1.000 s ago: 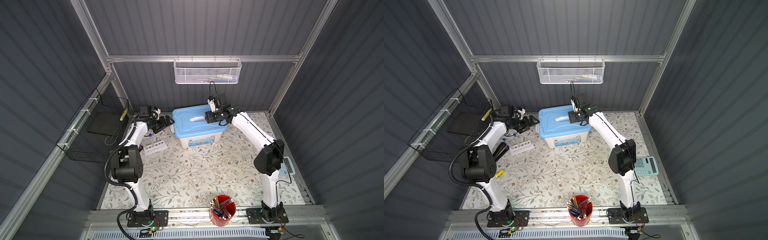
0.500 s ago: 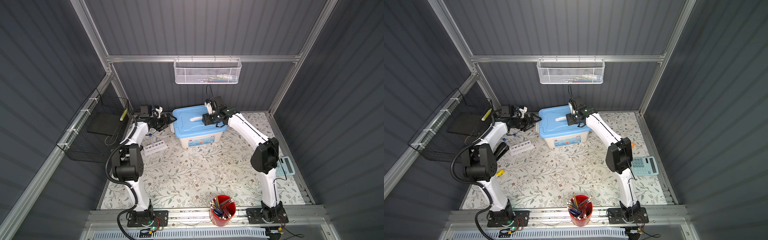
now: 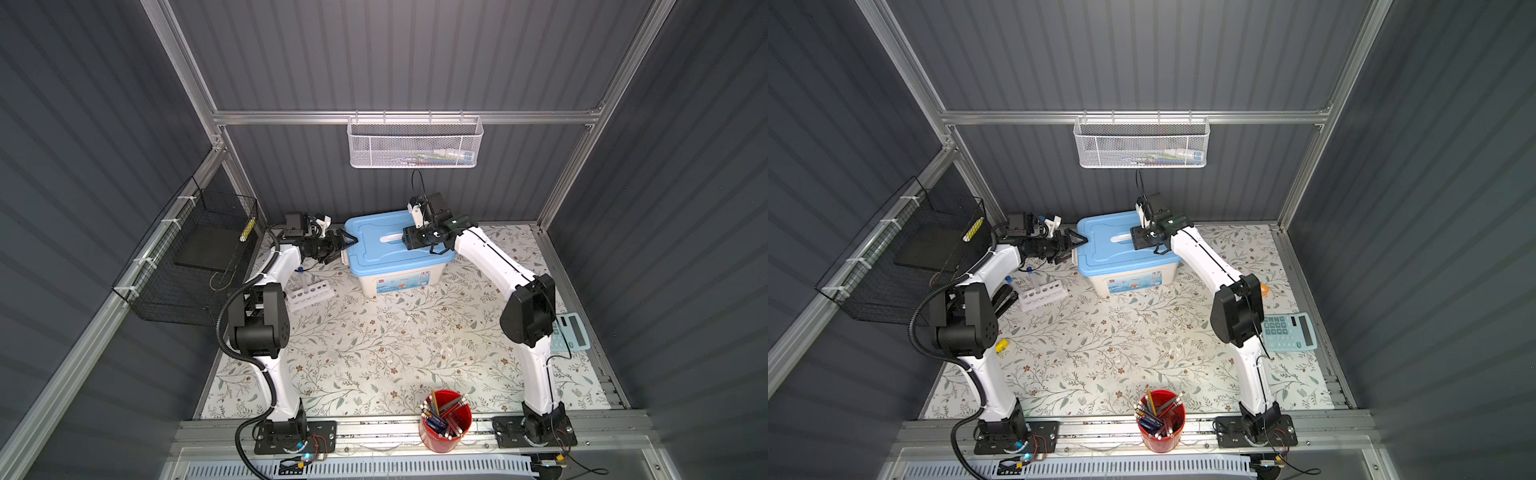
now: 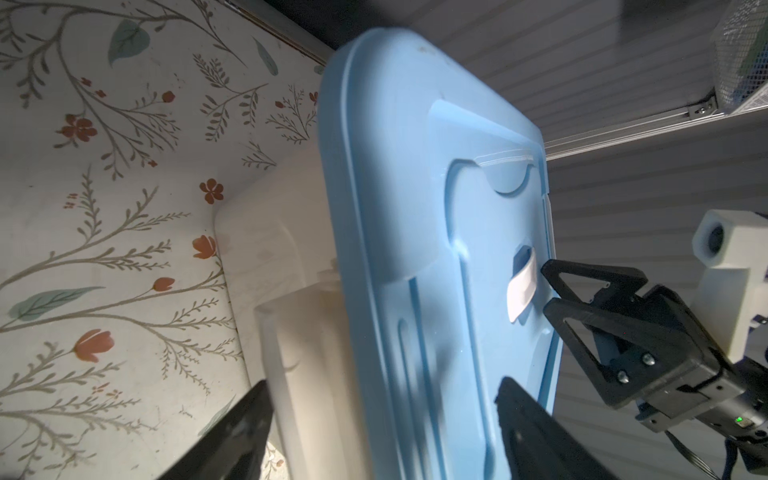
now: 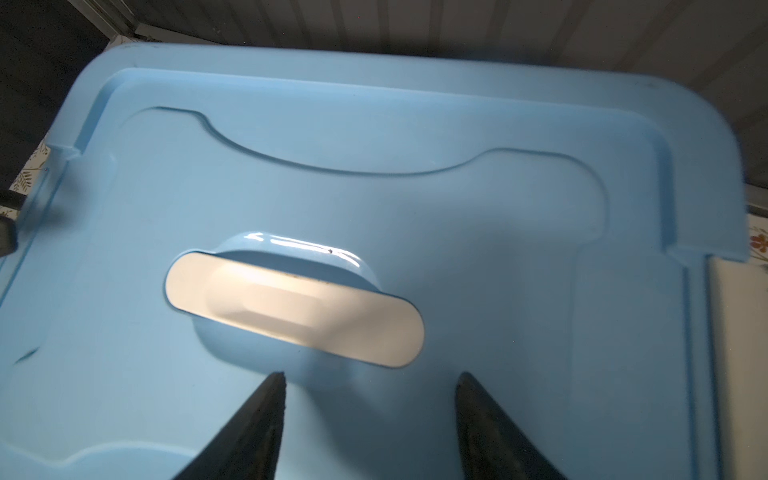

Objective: Organize the chemistry lab equipment

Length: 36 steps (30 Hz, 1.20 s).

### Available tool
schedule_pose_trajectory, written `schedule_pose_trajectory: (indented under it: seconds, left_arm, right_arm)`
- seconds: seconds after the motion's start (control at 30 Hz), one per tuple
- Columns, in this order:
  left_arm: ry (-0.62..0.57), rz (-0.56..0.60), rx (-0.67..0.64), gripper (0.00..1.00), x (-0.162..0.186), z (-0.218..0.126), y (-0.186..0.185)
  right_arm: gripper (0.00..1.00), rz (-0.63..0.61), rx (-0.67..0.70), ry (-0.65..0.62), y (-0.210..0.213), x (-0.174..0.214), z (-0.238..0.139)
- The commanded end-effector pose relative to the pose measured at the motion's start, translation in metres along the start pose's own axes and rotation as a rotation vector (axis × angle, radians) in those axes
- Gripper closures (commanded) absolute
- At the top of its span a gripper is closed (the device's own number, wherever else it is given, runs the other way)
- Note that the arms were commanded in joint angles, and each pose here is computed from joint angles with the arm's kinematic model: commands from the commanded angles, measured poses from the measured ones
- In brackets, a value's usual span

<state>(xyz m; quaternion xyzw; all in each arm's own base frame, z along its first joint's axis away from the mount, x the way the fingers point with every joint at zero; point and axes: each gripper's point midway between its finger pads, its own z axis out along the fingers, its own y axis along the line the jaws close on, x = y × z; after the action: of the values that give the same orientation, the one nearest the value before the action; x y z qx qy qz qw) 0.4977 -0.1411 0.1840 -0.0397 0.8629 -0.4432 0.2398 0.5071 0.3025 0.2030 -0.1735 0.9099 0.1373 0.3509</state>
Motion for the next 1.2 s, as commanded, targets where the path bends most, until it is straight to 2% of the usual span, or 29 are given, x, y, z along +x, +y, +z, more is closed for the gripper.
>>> schedule_pose_trajectory:
  seconds: [0.0,0.2,0.37,0.47,0.63,1.1,1.17]
  left_arm:
    - [0.012,0.004,0.034,0.18,0.000,0.005,-0.007]
    - [-0.002,0.019,0.023,0.29,-0.006,0.002,-0.012]
    - [-0.003,0.036,-0.019,0.44,-0.007,-0.002,-0.011]
    - [0.004,0.048,-0.037,0.50,-0.005,0.000,-0.013]
    - [0.012,0.082,-0.084,0.54,-0.003,0.002,-0.017]
    - [0.068,0.226,-0.331,0.60,0.008,0.012,-0.016]
    - [0.053,0.247,-0.348,0.53,0.006,0.006,-0.019]
  right_arm:
    - [0.35,0.022,-0.003,0.095,-0.002,0.032,0.023]
    - [0.35,0.033,-0.009,0.100,-0.002,0.036,0.027]
    - [0.35,0.046,-0.022,0.105,0.000,0.041,0.030]
    - [0.35,0.052,-0.026,0.108,0.000,0.043,0.031]
    - [0.35,0.060,-0.041,0.110,0.003,0.048,0.033]
    - [0.36,0.077,-0.055,0.118,0.002,0.061,0.037]
    - [0.36,0.078,-0.063,0.118,0.004,0.062,0.036]
